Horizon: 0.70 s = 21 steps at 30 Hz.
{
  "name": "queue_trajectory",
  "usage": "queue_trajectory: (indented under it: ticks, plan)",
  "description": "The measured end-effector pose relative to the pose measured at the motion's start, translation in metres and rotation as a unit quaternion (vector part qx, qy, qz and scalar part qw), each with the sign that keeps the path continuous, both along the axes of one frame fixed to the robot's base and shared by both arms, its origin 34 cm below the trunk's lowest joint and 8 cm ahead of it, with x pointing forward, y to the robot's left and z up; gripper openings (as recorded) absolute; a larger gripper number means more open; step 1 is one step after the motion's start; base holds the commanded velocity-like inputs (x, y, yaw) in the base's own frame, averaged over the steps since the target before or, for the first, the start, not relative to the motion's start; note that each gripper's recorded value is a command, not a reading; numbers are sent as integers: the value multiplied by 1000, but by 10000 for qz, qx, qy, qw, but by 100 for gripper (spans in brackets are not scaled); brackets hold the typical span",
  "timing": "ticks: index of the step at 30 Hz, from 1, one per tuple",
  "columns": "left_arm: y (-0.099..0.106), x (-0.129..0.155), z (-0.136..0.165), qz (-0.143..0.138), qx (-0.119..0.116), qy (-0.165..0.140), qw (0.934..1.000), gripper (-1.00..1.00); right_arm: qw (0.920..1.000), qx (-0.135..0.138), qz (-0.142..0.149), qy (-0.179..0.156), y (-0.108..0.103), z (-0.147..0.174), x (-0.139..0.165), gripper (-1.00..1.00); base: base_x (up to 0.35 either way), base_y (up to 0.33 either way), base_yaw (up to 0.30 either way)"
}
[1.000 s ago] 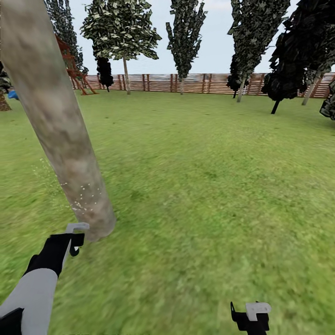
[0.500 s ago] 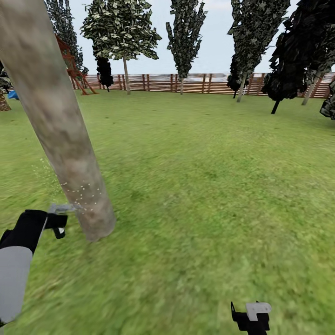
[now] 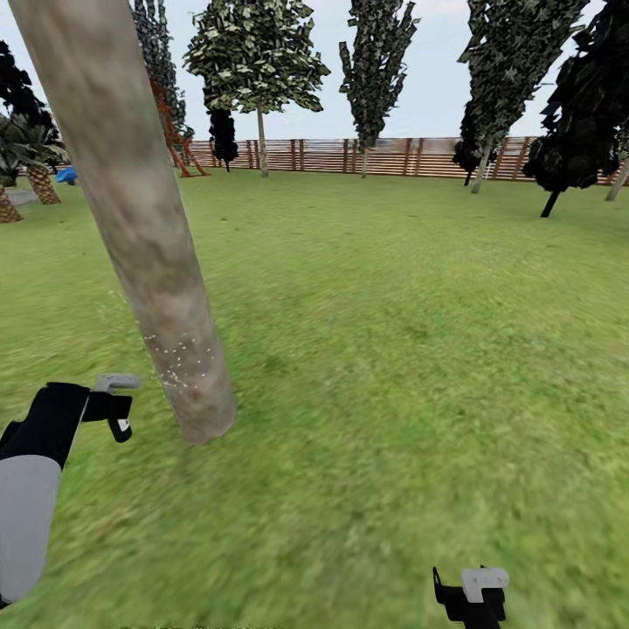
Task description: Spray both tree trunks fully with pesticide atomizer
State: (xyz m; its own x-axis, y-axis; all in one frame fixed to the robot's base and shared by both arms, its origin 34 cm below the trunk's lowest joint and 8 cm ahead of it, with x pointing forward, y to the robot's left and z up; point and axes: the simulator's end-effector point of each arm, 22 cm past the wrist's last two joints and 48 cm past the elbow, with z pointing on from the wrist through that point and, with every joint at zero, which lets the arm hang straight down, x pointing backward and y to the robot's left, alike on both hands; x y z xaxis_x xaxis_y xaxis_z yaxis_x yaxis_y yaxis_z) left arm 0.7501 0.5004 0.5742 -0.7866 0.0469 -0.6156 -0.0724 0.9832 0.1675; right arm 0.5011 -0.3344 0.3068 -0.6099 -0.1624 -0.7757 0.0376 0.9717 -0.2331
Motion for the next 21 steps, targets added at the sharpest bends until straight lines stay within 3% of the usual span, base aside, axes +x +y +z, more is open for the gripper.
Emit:
queue_trajectory:
  ticks: [7,12,17,21]
  plan:
    - [-2,11,21,-23,61,-250,9997,-100,10000,-11,-1,1,-2,0,0,100,169,27,13]
    - [-9,13,27,-85,133,-185,9997,-100,10000,-14,-3,4,-2,0,0,100,5,1,0]
    - [4,12,38,-25,270,-208,9994,-100,10000,-9,-2,8,-1,0,0,100,0,0,0]
    - [-14,16,33,-214,300,-152,9992,-100,10000,-4,0,5,0,0,0,100,0,-131,3]
